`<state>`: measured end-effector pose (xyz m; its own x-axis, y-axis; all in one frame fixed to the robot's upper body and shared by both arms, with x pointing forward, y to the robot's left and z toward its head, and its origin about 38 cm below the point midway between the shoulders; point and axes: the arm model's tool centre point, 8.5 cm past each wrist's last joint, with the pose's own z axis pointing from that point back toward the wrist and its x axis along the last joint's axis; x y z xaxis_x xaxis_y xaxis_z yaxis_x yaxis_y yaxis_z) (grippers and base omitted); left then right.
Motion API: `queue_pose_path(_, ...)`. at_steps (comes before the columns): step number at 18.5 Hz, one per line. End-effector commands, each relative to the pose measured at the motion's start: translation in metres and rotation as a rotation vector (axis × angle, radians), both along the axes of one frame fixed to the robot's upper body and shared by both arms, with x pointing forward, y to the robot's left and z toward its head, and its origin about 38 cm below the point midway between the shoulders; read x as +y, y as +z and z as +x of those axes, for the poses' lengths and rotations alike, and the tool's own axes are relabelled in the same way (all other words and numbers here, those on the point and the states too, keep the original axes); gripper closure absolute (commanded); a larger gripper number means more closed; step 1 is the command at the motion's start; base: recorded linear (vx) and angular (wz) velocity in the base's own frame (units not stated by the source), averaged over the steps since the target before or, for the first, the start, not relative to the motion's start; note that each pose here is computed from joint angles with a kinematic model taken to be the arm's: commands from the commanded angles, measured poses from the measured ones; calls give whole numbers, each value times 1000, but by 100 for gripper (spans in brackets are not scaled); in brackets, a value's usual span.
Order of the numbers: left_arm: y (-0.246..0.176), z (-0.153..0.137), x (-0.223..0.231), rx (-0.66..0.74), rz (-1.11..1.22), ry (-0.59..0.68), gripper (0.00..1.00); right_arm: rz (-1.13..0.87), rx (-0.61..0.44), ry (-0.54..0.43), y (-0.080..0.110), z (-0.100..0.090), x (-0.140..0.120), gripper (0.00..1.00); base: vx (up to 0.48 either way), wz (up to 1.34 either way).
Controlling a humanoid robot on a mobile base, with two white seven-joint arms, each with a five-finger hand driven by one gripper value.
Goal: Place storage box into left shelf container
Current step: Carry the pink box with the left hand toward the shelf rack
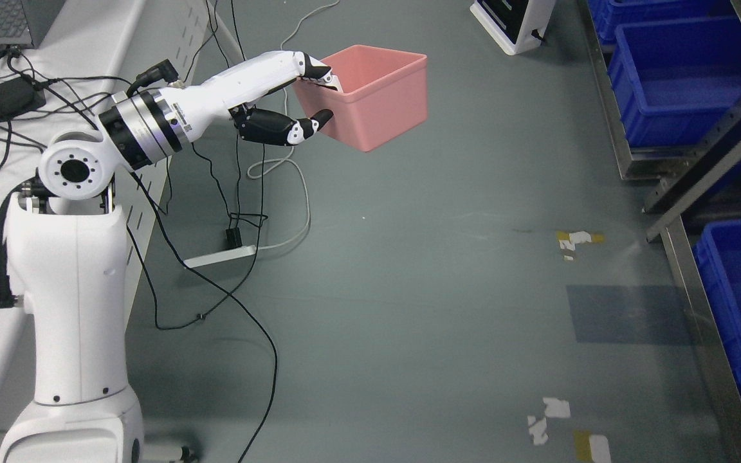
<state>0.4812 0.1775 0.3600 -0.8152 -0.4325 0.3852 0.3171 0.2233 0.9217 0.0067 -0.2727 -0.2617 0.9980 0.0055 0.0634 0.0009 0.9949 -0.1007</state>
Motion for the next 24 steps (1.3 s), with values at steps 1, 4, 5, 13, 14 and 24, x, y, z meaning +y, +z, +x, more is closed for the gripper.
queue_pose_path(1,-14,-5,-12,14,15,-30,97,-16,-25,-2,1,10,-11,0,515,55)
queue_pose_path(4,-16,-5,-16,15,19,-39,97,-18,-25,-2,1,10,-11,0,512,40)
queue_pose_path(5,-20,-6,-21,23,15,-52,97,-16,-25,-2,1,10,-11,0,426,-134)
queue_pose_path(13,-52,-24,-85,80,10,-204,97,-16,-25,-2,1,10,-11,0,434,-718)
queue_pose_path(14,-57,-26,-89,88,17,-213,97,-18,-25,-2,1,10,-11,0,432,-1195)
queue_pose_path(24,-95,-37,-97,143,50,-235,97,-18,-25,-2,1,10,-11,0,319,-1210)
